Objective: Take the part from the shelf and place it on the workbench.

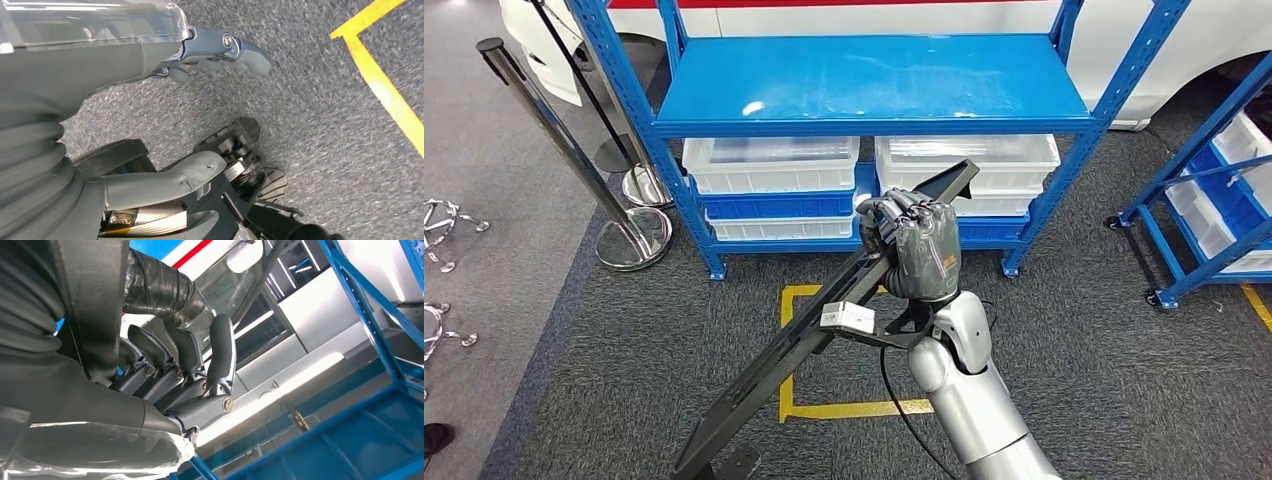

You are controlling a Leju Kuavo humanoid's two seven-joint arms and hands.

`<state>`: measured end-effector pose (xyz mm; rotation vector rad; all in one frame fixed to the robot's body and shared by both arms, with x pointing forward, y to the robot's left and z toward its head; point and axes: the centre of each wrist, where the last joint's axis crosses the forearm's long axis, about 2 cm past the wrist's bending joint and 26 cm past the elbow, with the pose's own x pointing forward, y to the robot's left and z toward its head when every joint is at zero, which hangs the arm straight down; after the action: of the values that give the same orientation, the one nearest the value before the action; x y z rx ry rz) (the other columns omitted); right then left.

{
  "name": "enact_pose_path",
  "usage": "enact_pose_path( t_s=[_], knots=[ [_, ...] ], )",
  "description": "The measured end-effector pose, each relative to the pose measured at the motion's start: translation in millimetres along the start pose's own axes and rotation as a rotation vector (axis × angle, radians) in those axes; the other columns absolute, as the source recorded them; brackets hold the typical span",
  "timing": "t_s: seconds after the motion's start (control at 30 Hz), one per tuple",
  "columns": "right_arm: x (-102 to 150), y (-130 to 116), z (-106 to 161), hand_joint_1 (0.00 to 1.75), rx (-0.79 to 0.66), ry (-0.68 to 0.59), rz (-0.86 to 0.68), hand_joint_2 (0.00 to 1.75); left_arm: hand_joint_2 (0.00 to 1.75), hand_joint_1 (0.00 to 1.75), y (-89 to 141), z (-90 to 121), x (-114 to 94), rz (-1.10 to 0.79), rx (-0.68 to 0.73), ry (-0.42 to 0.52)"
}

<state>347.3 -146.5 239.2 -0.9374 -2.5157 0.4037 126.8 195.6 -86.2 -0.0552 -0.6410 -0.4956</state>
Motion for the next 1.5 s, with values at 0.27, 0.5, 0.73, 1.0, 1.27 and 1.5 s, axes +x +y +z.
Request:
enact_pose_path(
  t_s=[0.27, 0.5, 0.73, 1.0, 1.27, 1.5],
  knots=[
    [1.1, 0.7, -0.8, 1.75, 0.000, -0.002, -0.002, 1.75, 1.75, 0.00, 0.4, -0.2, 0.4, -0.001, 0.001, 0.006],
    [1.9, 1.9, -0.3, 1.75, 0.005, -0.009, 0.000, 1.75, 1.75, 0.00, 0.2, 0.0, -0.2, 0.001, -0.002, 0.005],
    [2.3, 1.4, -1.3, 1.75, 0.004, -0.023, 0.006, 1.75, 1.75, 0.00, 0.2, -0.1, 0.3, 0.000, -0.005, -0.006],
    [1.2, 0.5, -1.2, 1.75, 0.005, -0.024, 0.009, 1.75, 1.75, 0.00, 0.2, -0.3, 1.0, -0.001, -0.005, -0.007],
    [2.0, 0.1, -3.8, 1.75, -0.003, -0.025, 0.006, 1.75, 1.75, 0.00, -0.1, -0.2, 0.7, -0.002, -0.004, -0.007],
    [3.4, 0.9, -5.0, 1.75, -0.004, -0.023, 0.000, 1.75, 1.75, 0.00, -0.7, 0.2, -0.3, 0.000, -0.002, -0.002]
  ],
)
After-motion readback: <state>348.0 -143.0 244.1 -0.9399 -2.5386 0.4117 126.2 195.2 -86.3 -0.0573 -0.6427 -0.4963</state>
